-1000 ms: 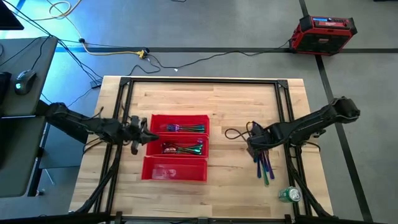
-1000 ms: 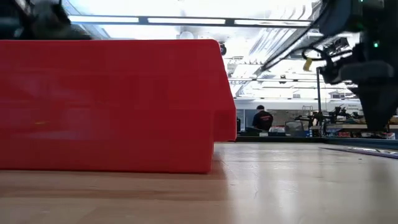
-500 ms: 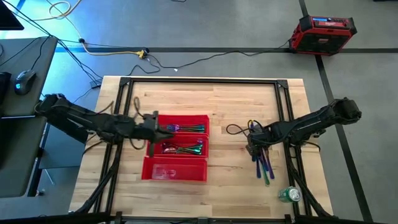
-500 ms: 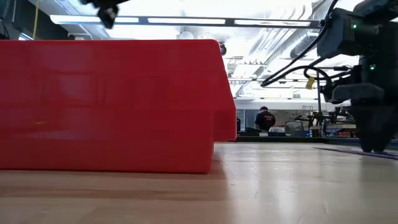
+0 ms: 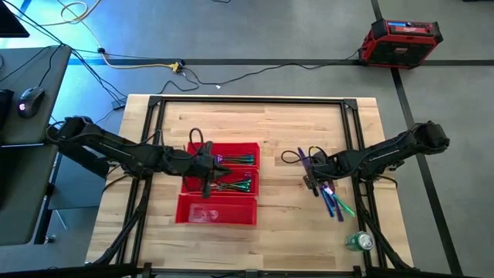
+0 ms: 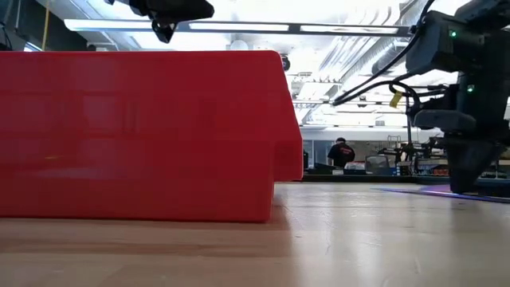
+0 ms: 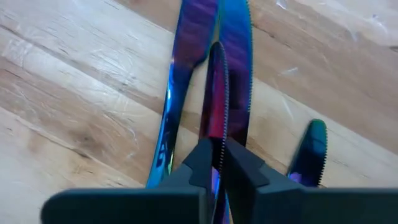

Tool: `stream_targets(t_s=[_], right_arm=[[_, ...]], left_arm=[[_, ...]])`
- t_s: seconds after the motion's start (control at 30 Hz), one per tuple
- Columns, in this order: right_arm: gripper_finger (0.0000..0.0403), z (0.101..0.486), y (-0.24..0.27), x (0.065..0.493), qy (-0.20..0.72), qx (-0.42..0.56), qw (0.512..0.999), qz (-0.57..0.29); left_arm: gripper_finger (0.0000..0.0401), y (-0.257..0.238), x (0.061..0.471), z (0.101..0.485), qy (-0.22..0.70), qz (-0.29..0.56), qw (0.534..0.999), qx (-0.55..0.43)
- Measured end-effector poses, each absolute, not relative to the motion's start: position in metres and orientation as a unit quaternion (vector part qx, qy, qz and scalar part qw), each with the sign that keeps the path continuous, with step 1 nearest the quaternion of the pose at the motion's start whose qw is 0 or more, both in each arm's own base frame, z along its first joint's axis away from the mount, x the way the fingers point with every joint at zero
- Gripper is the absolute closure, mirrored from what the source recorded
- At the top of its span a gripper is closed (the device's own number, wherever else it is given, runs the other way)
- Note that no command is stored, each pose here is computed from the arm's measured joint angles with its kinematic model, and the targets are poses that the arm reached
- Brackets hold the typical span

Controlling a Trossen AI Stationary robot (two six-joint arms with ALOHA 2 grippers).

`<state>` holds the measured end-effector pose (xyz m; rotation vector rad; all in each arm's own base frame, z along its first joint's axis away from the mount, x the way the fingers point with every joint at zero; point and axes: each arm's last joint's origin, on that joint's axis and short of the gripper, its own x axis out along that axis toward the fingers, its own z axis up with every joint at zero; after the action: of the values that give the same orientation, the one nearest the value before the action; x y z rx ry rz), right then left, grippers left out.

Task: Sort silverware
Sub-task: Put the purple table knife into the bottom red bin

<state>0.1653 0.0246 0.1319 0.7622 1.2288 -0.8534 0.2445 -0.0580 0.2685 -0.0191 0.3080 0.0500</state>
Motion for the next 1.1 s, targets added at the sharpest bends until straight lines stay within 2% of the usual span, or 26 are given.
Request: stream_targets(t_s=[0.37, 0.67, 1.1], right_arm=[[0.0402, 0.172, 0.027, 0.188, 0.535, 0.306, 0.699, -0.363], [0.0402, 0.205, 0.027, 0.206, 0.502, 0.271, 0.745, -0.347], [0.0403, 0.147, 0.006, 0.207, 0.519, 0.274, 0.726, -0.358]], left_arm=[[0.0401, -0.057, 0.241, 0.268, 0.163, 0.026, 0.986, -0.007], [0.0401, -0.057, 0.241, 0.267, 0.171, 0.028, 0.985, -0.008], [0.0401, -0.057, 0.241, 0.267, 0.17, 0.03, 0.985, -0.008]])
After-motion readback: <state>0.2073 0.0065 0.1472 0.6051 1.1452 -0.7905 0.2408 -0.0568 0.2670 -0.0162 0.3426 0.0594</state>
